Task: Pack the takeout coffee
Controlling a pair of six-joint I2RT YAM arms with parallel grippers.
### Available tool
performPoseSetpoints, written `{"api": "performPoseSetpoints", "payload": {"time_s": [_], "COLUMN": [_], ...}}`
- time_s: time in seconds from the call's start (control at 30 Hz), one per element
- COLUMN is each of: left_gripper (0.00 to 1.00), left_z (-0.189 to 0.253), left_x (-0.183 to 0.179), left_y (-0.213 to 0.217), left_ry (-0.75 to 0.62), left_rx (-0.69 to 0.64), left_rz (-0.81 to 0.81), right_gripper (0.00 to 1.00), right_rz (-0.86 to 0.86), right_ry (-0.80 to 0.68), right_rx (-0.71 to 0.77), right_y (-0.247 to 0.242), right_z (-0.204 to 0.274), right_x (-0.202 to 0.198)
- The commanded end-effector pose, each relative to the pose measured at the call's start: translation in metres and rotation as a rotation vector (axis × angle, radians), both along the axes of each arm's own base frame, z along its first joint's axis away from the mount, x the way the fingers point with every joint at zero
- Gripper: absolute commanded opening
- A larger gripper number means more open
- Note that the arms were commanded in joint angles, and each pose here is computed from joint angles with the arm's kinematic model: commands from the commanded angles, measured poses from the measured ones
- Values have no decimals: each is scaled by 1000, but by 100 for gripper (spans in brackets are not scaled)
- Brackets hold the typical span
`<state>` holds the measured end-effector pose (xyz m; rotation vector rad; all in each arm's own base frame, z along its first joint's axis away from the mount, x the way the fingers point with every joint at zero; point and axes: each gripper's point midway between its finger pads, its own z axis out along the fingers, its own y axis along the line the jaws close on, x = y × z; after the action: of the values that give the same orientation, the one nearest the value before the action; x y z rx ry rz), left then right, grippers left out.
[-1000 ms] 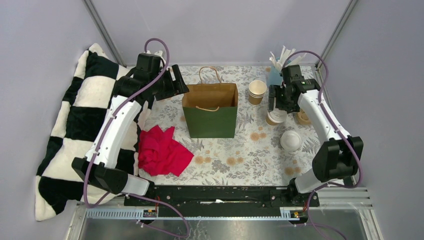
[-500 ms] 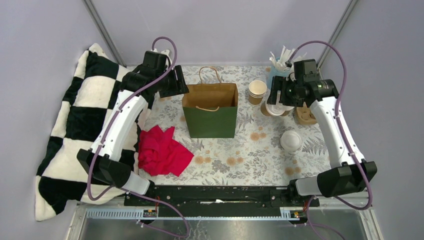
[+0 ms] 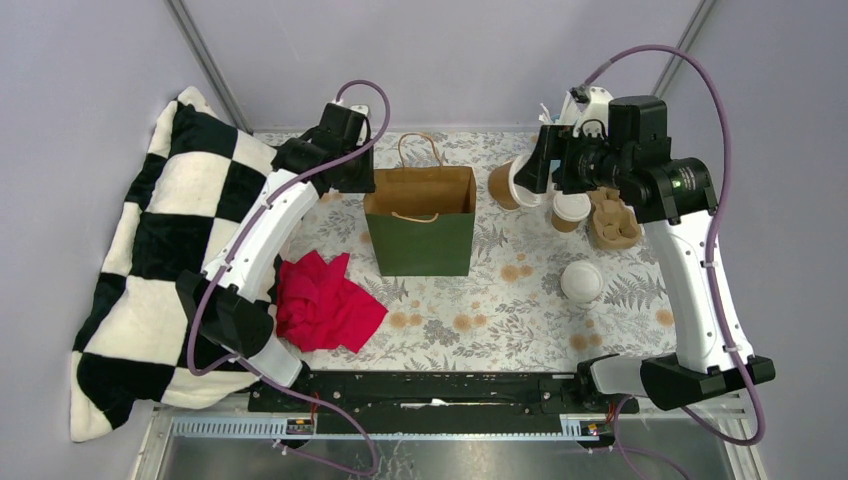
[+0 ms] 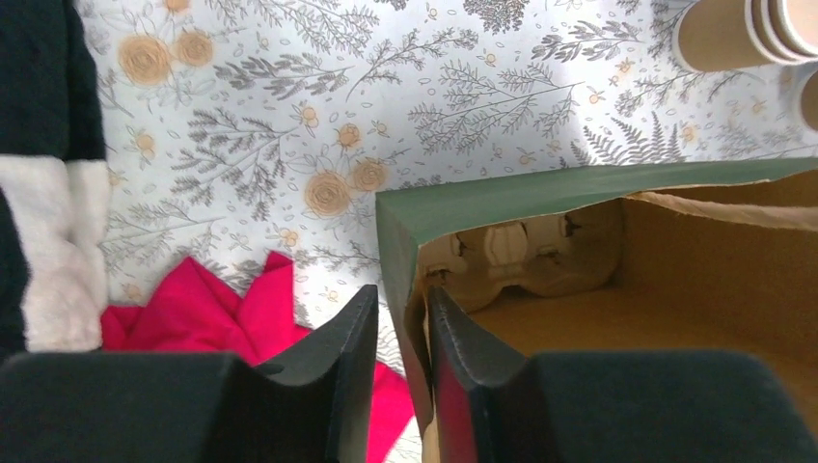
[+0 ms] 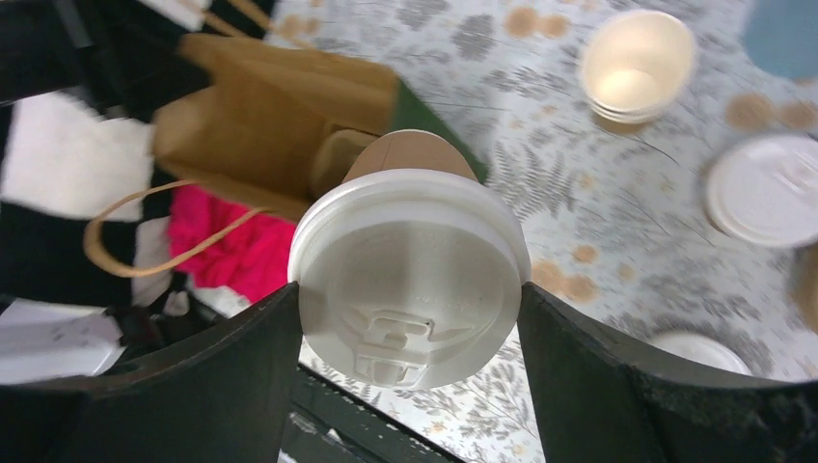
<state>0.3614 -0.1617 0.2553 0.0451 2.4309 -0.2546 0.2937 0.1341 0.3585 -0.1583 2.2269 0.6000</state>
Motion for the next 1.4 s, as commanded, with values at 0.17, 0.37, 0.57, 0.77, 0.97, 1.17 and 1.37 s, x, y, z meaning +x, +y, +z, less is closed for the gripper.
{"api": "performPoseSetpoints", "payload": {"time_s": [0.17, 0.37, 0.57, 0.77, 0.97, 1.17, 1.37], "left_gripper": [7, 0, 0, 0, 0, 0, 0], "left_z": [54, 69, 59, 52, 42, 35, 32], "left_x": [10, -11, -37, -61, -80, -102, -110], "left_y": [-8, -18, -25, -33, -27, -30, -33], "left_ry": [-251, -356, -400, -459, -492, -506, -528], "left_rx": [11, -43, -138, -251, -307, -397, -403], "left_rz": [-83, -175, -212, -262, -255, -264, -266], "right_gripper": [73, 71, 71, 70, 69, 68, 65], "right_rz": [336, 417, 495, 585, 597, 620, 669], "right_ry": [-164, -190, -202, -216, -246, -275, -263], "right_rx": [46, 10, -59, -207, -311, -379, -467], "right_y": [74, 100, 120, 138, 146, 142, 144], "right_z": [55, 60, 49, 17, -1, -10, -38], "right_x": [-42, -54, -65, -78, -78, -80, -89]}}
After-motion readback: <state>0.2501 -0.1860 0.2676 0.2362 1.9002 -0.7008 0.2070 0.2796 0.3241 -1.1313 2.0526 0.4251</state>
